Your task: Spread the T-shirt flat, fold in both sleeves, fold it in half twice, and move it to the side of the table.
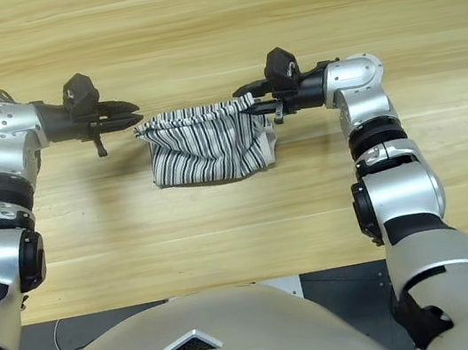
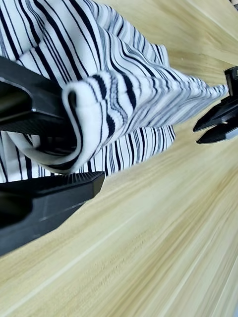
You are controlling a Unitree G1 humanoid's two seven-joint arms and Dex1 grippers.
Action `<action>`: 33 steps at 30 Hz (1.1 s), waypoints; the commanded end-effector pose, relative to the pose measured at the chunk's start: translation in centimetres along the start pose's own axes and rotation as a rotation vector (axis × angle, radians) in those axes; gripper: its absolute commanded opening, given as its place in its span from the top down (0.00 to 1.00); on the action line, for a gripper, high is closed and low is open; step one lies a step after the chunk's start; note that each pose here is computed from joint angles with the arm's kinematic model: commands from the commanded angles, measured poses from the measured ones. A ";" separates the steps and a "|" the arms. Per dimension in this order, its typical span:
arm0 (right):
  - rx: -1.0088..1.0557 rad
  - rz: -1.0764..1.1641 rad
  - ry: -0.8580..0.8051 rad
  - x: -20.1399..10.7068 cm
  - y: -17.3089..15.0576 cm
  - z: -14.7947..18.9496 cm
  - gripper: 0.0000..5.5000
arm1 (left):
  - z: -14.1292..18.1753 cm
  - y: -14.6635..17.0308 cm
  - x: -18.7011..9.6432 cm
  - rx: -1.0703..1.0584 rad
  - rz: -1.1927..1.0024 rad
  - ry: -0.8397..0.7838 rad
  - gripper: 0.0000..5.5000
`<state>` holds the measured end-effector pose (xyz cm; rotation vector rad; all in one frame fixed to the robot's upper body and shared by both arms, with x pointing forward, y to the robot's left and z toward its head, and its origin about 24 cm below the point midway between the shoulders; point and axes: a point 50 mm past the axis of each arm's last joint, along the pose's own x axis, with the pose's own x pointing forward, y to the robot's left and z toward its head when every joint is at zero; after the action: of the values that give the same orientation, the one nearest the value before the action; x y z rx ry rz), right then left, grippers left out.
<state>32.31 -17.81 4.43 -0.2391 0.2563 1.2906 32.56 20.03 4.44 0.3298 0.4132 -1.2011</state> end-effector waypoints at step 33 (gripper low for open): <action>-0.063 0.240 -0.075 0.3 3.9 3.2 0.79 | 2.8 -9.0 -1.5 0.369 -0.259 -0.056 0.84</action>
<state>29.39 -15.58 6.97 -0.2138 0.1778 1.5093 23.52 17.31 7.49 0.5459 0.1782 -1.5602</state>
